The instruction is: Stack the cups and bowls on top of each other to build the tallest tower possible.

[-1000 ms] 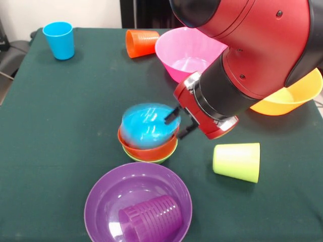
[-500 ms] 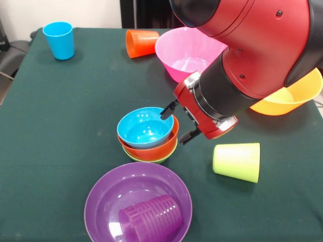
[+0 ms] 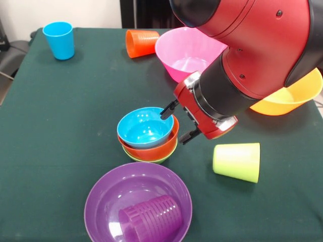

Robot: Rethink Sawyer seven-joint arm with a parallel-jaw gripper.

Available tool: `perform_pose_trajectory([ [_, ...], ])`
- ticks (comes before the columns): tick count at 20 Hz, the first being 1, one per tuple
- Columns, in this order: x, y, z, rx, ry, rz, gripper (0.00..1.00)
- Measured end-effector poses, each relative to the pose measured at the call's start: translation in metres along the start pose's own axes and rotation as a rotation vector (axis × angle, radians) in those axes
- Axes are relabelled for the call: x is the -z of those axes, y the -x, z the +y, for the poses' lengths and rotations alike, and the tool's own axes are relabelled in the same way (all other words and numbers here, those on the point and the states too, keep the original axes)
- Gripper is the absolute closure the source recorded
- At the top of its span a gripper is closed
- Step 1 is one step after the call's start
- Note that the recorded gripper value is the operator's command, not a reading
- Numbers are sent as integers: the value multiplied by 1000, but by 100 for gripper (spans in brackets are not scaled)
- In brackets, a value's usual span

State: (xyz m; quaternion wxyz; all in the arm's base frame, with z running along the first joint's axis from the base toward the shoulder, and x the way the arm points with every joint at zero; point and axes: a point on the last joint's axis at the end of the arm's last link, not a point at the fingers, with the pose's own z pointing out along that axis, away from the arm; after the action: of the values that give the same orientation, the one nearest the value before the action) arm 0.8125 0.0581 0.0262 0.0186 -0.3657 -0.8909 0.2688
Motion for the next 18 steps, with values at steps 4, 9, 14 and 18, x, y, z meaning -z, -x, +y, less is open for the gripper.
perform_pose_trajectory([
  [4,0,0,0,0,0,0,0],
  [9,0,0,0,0,0,0,0],
  [14,0,0,-1,-1,-2,2,0],
  [18,-1,1,-3,-4,1,0,0],
])
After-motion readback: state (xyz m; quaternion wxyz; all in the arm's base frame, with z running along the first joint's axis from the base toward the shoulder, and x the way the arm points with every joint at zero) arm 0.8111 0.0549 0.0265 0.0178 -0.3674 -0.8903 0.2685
